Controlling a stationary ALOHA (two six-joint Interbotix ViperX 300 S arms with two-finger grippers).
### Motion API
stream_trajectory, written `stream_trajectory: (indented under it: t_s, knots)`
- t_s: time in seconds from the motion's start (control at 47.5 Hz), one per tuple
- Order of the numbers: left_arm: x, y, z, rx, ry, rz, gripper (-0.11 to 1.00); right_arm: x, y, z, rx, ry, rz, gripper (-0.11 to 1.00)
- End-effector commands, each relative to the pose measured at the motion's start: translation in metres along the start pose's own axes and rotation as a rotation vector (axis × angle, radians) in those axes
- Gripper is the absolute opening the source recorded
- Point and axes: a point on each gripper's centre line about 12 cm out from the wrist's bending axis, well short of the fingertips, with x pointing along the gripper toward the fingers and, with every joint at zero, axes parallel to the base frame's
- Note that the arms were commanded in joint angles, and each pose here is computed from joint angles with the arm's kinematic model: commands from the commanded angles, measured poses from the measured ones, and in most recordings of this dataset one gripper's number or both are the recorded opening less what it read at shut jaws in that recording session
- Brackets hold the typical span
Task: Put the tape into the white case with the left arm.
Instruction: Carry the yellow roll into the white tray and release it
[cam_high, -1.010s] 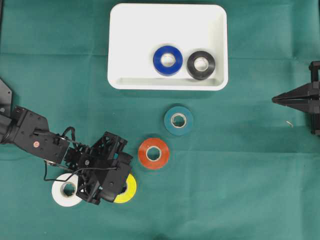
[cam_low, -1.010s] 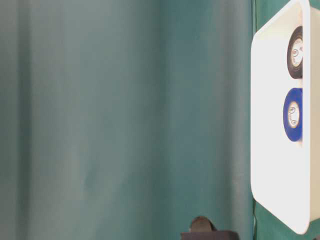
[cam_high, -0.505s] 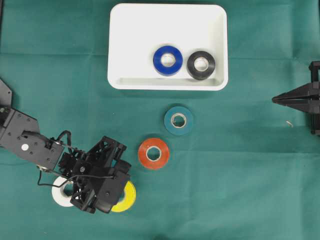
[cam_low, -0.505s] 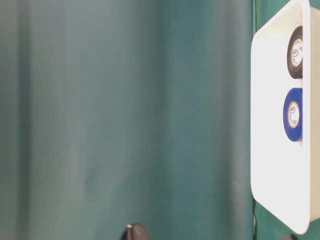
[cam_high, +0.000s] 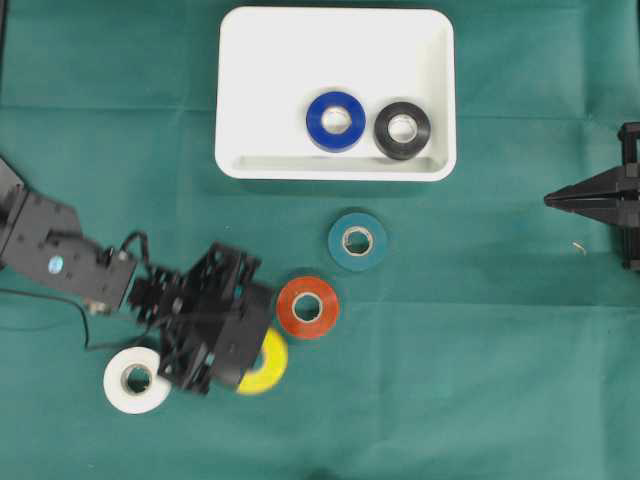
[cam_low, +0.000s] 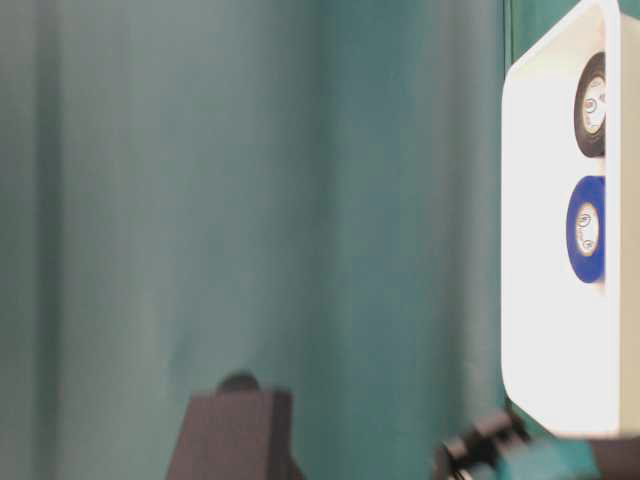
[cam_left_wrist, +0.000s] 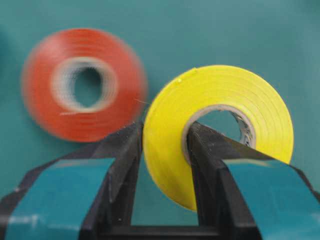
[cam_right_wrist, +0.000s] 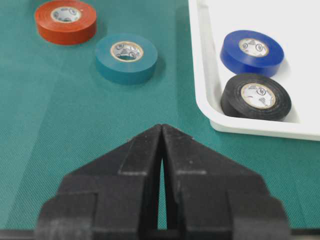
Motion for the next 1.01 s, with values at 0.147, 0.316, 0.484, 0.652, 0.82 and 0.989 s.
stream_trajectory:
  t_s: [0.147, 0.316, 0.484, 0.652, 0.82, 0.989]
  knots:
    - [-0.023, 0.055, 0.02, 0.005, -0.082, 0.11, 0.26, 0.001, 0.0, 0.005, 0.002, -0.015, -0.001, -0.09]
    - [-0.029, 0.087, 0.025, 0.005, -0.098, 0.173, 0.26, 0.001, 0.0, 0.005, 0.002, -0.015, -0.001, -0.09]
    - [-0.034, 0.114, 0.034, -0.015, -0.122, 0.225, 0.26, 0.001, 0.0, 0.005, 0.0, -0.015, 0.0, -0.09]
    - [-0.034, 0.143, 0.039, -0.055, -0.132, 0.276, 0.26, 0.001, 0.0, 0.005, 0.002, -0.015, -0.001, -0.09]
    - [-0.03, 0.176, 0.04, -0.071, -0.126, 0.329, 0.26, 0.001, 0.0, 0.005, 0.002, -0.014, -0.001, -0.09]
    - [-0.025, 0.214, 0.038, -0.084, -0.113, 0.384, 0.26, 0.001, 0.0, 0.004, 0.002, -0.014, -0.001, -0.09]
